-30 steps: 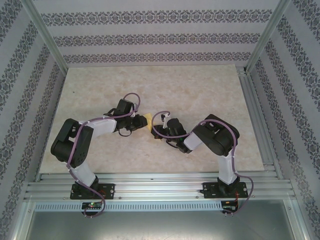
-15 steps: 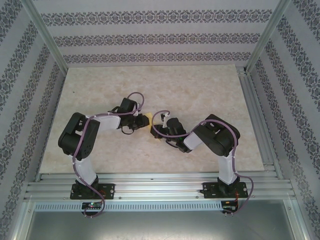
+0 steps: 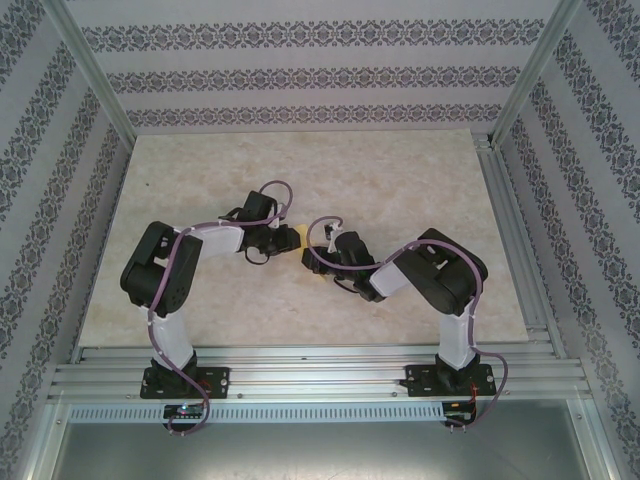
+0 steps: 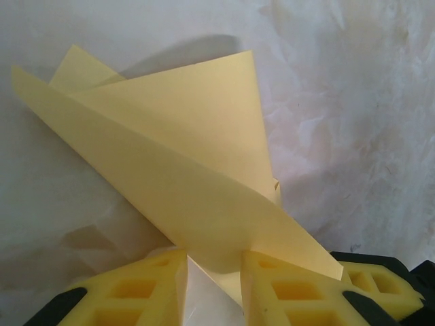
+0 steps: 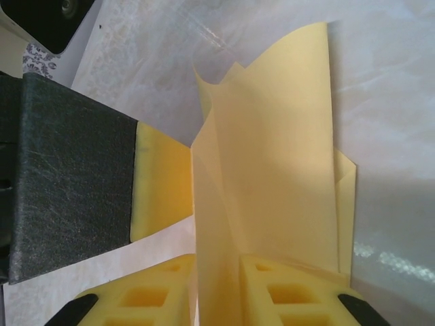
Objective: Fold a paper plane with a square sheet of paper (pick it up from the middle)
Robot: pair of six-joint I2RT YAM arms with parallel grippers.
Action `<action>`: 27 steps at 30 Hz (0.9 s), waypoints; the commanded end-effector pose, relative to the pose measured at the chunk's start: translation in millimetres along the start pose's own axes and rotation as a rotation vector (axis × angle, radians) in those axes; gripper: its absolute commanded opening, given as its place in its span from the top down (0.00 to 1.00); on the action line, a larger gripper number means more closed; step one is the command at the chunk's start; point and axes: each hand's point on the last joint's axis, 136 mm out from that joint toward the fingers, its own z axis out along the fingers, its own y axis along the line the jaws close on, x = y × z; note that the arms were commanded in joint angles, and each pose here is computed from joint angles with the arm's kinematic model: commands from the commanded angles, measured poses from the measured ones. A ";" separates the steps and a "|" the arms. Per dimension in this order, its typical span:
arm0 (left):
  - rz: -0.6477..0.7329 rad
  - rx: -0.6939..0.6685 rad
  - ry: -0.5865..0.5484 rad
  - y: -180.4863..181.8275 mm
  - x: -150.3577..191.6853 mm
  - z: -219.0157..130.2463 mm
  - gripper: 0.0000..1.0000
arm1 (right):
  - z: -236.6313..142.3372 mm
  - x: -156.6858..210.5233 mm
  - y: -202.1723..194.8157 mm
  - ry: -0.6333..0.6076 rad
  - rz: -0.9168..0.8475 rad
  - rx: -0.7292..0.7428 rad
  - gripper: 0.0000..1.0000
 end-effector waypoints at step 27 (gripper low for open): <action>0.078 0.149 -0.050 -38.9 -15.6 -2.2 0.72 | -6.2 11.9 -56.7 0.011 0.253 0.155 0.96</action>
